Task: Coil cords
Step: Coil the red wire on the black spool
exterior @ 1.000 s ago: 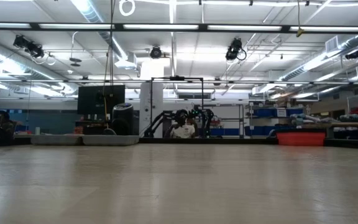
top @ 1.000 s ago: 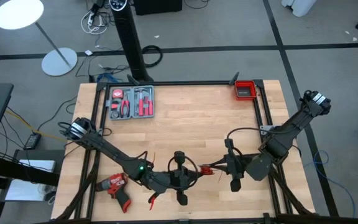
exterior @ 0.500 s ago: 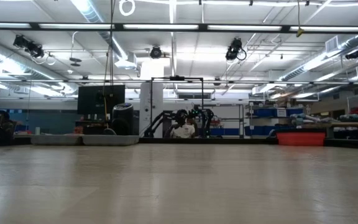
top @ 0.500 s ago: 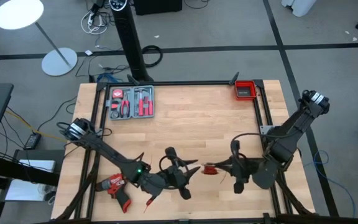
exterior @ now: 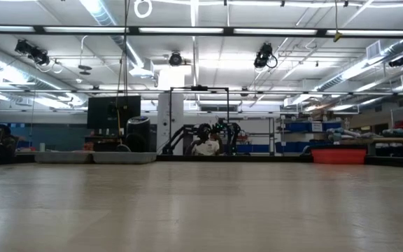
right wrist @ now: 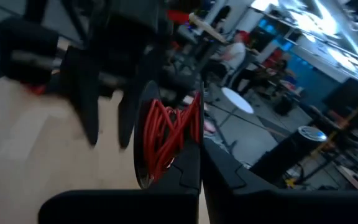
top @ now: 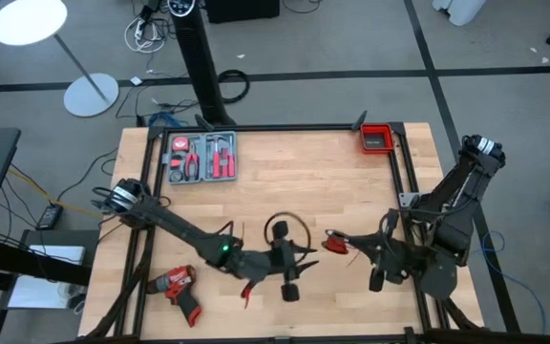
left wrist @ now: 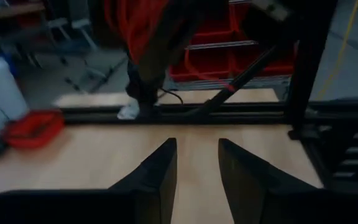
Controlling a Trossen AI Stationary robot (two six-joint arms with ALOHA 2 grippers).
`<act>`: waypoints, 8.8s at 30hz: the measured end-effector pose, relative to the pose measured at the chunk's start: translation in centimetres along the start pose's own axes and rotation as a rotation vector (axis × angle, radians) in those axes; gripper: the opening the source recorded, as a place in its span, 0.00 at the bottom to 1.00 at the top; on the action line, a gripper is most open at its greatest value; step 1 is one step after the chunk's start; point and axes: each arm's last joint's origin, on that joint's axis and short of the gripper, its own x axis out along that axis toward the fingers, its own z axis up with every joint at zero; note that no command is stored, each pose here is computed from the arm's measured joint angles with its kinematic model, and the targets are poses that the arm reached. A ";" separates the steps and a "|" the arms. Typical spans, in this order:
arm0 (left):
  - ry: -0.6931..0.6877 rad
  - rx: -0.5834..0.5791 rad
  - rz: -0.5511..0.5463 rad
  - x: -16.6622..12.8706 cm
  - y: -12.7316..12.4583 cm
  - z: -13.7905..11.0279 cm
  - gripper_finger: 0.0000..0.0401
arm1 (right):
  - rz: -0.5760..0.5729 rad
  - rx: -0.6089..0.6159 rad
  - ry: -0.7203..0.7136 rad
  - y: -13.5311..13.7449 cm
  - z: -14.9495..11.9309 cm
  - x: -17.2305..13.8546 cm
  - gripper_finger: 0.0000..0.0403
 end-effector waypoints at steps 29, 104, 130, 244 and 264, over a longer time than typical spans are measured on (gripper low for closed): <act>-0.194 -0.339 -0.034 4.0 1.2 -1.4 0.30 | -0.211 -0.033 0.030 0.7 1.0 3.5 0.00; -0.082 0.044 0.242 -1.2 -0.6 1.1 0.00 | 0.017 -0.078 0.195 1.4 -3.6 2.3 0.00; -0.114 -0.039 0.193 0.1 0.8 1.3 0.00 | -0.045 0.040 0.144 0.6 -3.0 7.4 0.00; -0.087 -0.138 0.266 5.3 2.4 -3.9 0.02 | -0.200 0.100 -0.029 0.1 0.9 5.8 0.00; 0.055 0.194 0.574 0.3 1.7 -1.1 0.00 | -0.174 -0.034 -0.012 2.5 -0.3 1.5 0.00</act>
